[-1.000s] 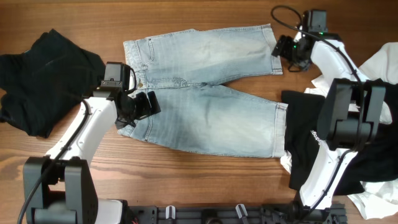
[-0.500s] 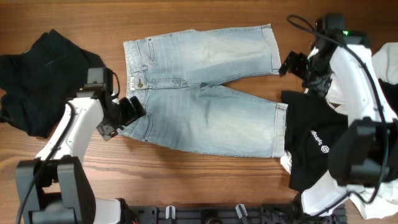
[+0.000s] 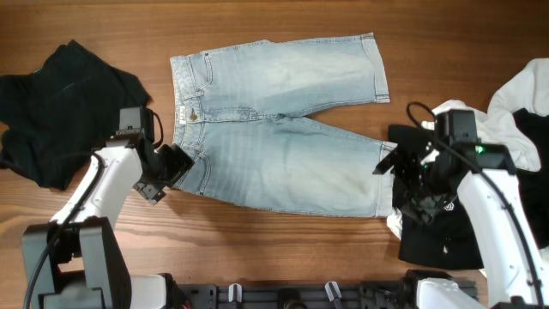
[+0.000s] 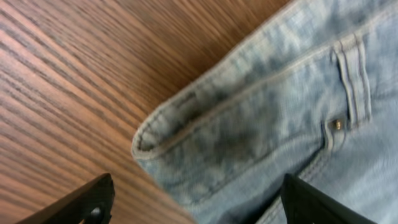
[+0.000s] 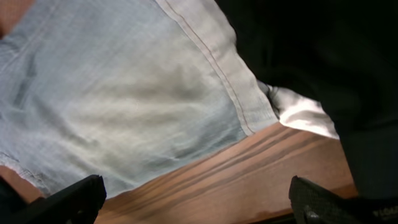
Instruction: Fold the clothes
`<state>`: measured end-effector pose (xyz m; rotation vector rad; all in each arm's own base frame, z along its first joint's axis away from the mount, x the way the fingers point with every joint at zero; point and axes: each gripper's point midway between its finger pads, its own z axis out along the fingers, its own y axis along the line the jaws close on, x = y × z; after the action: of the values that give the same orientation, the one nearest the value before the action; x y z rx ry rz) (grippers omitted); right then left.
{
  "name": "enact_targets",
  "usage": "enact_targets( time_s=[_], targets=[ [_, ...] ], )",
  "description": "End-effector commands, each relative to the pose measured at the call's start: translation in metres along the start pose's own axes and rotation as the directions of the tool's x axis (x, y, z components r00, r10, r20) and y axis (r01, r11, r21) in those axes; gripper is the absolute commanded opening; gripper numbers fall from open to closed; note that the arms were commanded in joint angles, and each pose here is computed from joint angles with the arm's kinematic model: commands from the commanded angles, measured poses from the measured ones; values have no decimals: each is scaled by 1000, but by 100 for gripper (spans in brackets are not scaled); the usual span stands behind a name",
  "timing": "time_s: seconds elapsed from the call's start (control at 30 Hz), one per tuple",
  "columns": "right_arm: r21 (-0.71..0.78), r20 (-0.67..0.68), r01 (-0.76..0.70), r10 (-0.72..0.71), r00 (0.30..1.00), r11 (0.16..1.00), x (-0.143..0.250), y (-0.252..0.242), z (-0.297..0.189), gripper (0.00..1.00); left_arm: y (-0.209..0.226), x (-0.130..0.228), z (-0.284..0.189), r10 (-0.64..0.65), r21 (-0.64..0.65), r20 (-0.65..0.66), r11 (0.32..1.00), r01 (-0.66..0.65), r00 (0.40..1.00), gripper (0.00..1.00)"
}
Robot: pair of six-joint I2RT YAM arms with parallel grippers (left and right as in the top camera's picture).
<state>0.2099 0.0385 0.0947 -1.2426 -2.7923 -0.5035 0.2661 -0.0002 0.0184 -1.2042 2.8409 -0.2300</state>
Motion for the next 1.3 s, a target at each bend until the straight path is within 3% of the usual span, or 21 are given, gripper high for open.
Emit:
enact_targets(
  time_s=[0.0, 0.1, 0.2, 0.37, 0.5, 0.6, 0.67, 0.77, 1.0, 1.27],
  targets=[
    [3, -37, -92, 92, 995, 996, 11, -13, 20, 100, 6, -2, 9, -56, 4, 38, 998, 56, 998, 61],
    [-6, -32, -134, 134, 991, 991, 9, -23, 43, 100, 6, -3, 13, -55, 15, 49, 998, 54, 997, 27],
    [-14, -38, -160, 159, 987, 987, 12, -30, 60, 100, 7, -2, 13, -55, 10, 43, 998, 54, 998, 4],
    [12, -57, -186, 187, 981, 982, 21, -46, 76, 99, 27, 20, 12, -66, -75, -41, 995, 63, 997, 4],
    [-26, -71, -182, 180, 981, 983, 23, -47, 89, 85, 38, 34, 8, -77, -123, -89, 990, 66, 993, 4],
    [-41, -43, -203, 201, 979, 978, 17, -46, 95, 56, 38, 34, 8, -77, -122, -87, 990, 66, 993, 4],
    [-50, -11, -196, 195, 981, 979, 10, -45, 96, 42, 38, 33, 7, -76, -121, -83, 991, 66, 994, 4],
    [-26, 40, -228, 229, 973, 973, 1, -51, 96, 4, 37, 30, 4, -61, -118, -65, 992, 53, 996, 4],
    [-135, 63, -27, 36, 997, 990, -13, -7, 66, 4, 13, 14, -57, 89, 21, 92, 996, -91, 992, 4],
    [-182, 375, 270, -187, 908, 946, -41, 63, -82, 4, 10, 30, -153, 130, 175, 340, 964, -199, 931, 4]
  ],
)
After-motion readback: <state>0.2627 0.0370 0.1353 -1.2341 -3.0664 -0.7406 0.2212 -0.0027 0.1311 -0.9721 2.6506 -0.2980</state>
